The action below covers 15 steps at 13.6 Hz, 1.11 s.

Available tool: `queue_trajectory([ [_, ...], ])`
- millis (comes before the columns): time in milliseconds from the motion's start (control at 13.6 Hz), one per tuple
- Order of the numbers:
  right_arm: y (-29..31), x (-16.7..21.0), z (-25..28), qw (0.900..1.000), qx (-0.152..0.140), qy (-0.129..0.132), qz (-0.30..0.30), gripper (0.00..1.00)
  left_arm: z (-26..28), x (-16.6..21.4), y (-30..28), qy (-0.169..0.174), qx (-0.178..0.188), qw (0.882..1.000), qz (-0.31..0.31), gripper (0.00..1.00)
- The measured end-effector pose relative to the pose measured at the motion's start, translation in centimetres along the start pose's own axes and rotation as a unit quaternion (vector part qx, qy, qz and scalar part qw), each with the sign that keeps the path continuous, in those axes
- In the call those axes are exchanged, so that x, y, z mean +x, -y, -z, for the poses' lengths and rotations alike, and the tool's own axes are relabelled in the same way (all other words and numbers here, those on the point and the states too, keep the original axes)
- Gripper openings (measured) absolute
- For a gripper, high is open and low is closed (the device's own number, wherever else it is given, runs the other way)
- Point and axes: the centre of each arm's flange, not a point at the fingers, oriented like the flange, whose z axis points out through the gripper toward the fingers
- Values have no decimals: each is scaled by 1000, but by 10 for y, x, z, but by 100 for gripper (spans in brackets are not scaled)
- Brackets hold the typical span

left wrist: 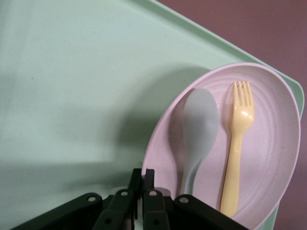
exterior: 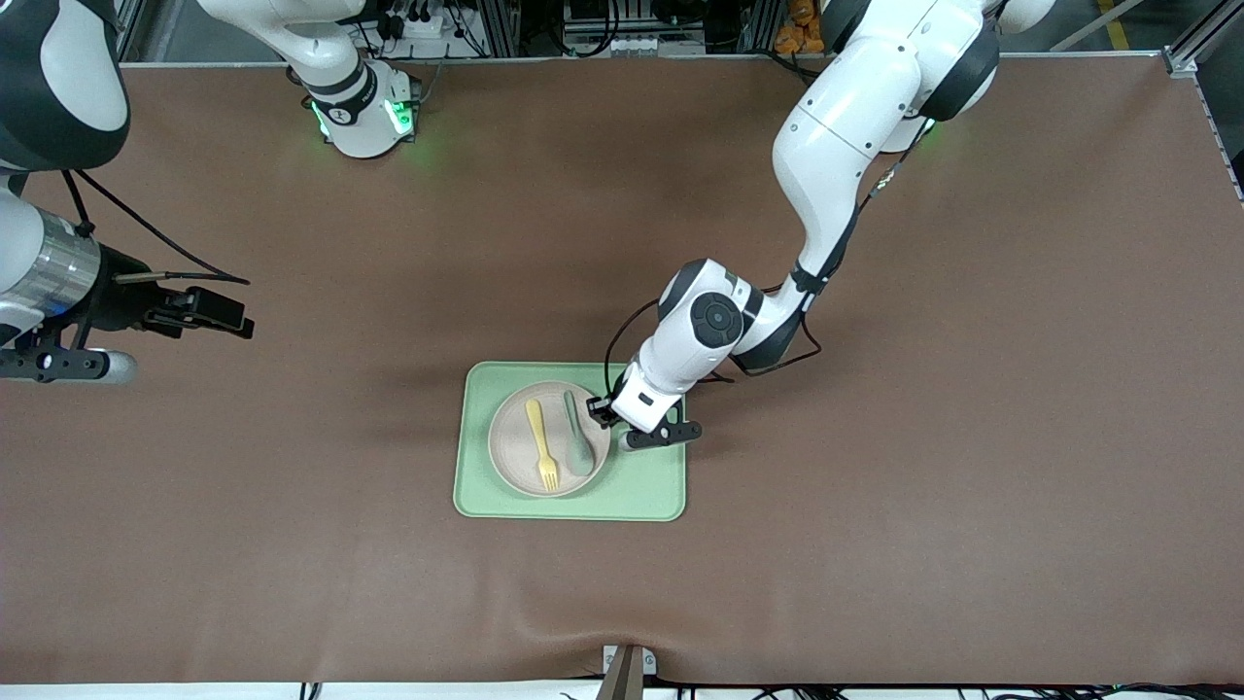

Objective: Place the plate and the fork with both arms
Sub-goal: 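Position the plate on the tray and release it with the left gripper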

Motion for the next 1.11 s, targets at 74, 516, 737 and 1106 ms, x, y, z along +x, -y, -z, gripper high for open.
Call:
queue_trajectory([
  [74, 0, 0, 0, 1000, 0, 0, 0, 100, 1, 2, 0, -2, 0, 1000, 0, 5],
  [516, -1, 0, 0, 1000, 1, 0, -1, 100, 14, 26, 13, 4, 19, 1000, 12, 5],
  [737, -1, 0, 0, 1000, 2, 0, -1, 100, 18, 30, 16, 14, 28, 999, 16, 5],
  [1106, -2, 0, 0, 1000, 4, 1, -3, 100, 17, 29, 19, 25, 37, 999, 17, 5],
])
